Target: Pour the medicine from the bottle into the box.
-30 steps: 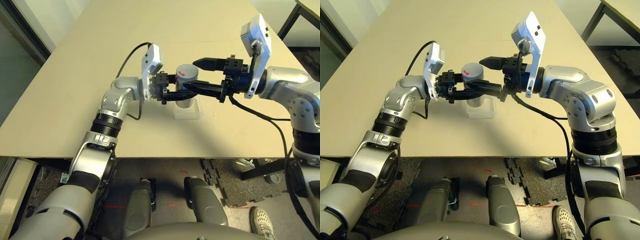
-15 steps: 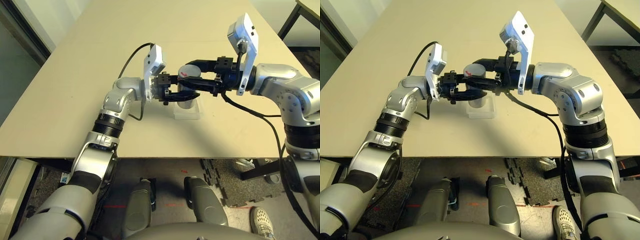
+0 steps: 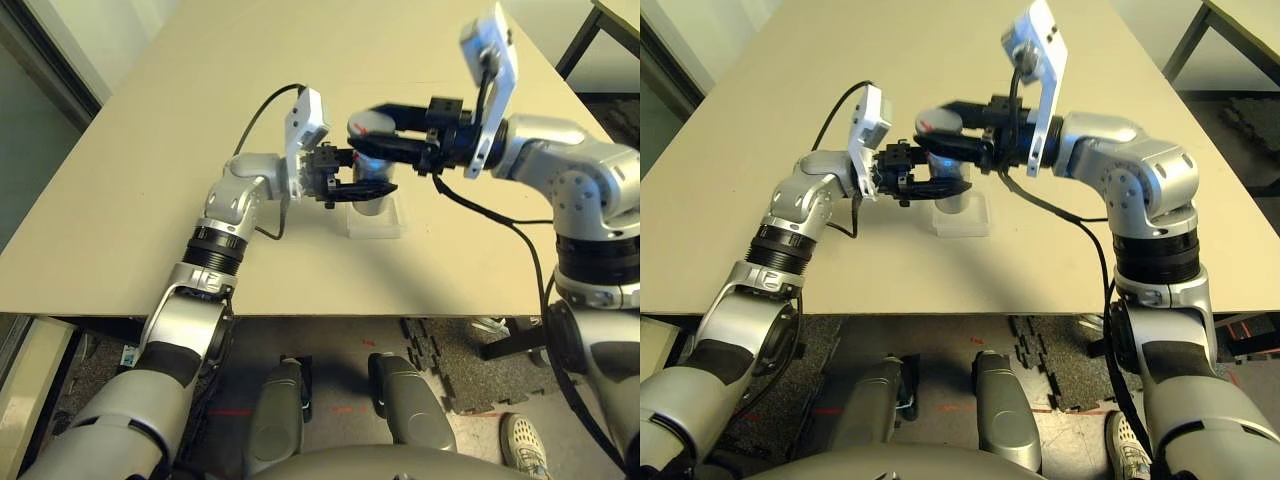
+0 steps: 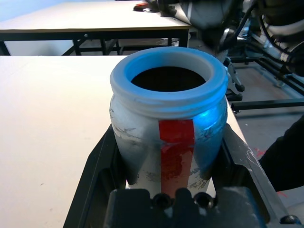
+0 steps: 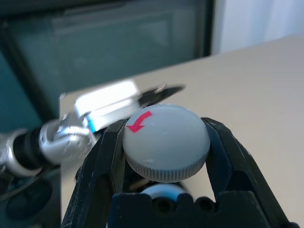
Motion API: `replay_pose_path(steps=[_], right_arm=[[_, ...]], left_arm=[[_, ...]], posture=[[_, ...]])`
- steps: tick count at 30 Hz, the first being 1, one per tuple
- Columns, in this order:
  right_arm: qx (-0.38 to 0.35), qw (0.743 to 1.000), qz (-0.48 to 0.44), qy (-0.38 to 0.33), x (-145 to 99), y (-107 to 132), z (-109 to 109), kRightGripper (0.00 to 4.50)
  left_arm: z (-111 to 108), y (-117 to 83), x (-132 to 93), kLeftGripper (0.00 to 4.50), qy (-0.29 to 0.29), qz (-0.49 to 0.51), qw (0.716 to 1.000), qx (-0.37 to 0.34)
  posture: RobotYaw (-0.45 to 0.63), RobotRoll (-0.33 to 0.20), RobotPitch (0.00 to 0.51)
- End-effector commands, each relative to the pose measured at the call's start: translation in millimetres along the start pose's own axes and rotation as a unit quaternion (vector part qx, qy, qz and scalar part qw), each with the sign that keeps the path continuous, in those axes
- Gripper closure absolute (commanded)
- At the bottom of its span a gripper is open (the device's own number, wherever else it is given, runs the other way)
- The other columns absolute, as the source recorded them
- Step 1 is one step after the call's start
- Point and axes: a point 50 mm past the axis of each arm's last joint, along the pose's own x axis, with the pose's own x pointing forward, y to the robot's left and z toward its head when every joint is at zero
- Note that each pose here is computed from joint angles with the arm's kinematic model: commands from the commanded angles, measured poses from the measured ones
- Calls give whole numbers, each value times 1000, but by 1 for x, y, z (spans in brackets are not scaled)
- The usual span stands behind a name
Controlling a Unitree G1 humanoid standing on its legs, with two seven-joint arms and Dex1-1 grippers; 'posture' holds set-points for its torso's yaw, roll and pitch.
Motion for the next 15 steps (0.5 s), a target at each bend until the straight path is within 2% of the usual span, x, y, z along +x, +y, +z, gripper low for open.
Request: replay_pose_path(steps=[1,5,9,11,15], right_arm=[[-12,997,-73,3,-5,-20,-4,1932],[-43,984,-171,7,-10,-46,-12,1932],[-66,959,-275,0,-17,-69,-24,1932],[-66,945,-321,-4,-21,-78,-37,1932],[-38,924,-381,-4,-23,-85,-65,1932]], left_arm=[[2,4,0,1951,-2,20,1000,10],[12,21,-4,1951,-35,111,993,32],[16,43,-19,1951,-72,261,962,45],[10,52,-31,1951,-76,338,937,46],[-7,60,-48,1951,-68,430,900,33]], posture=[[-182,0,150],[-175,0,148],[-167,0,147],[-164,0,147],[-153,0,147]])
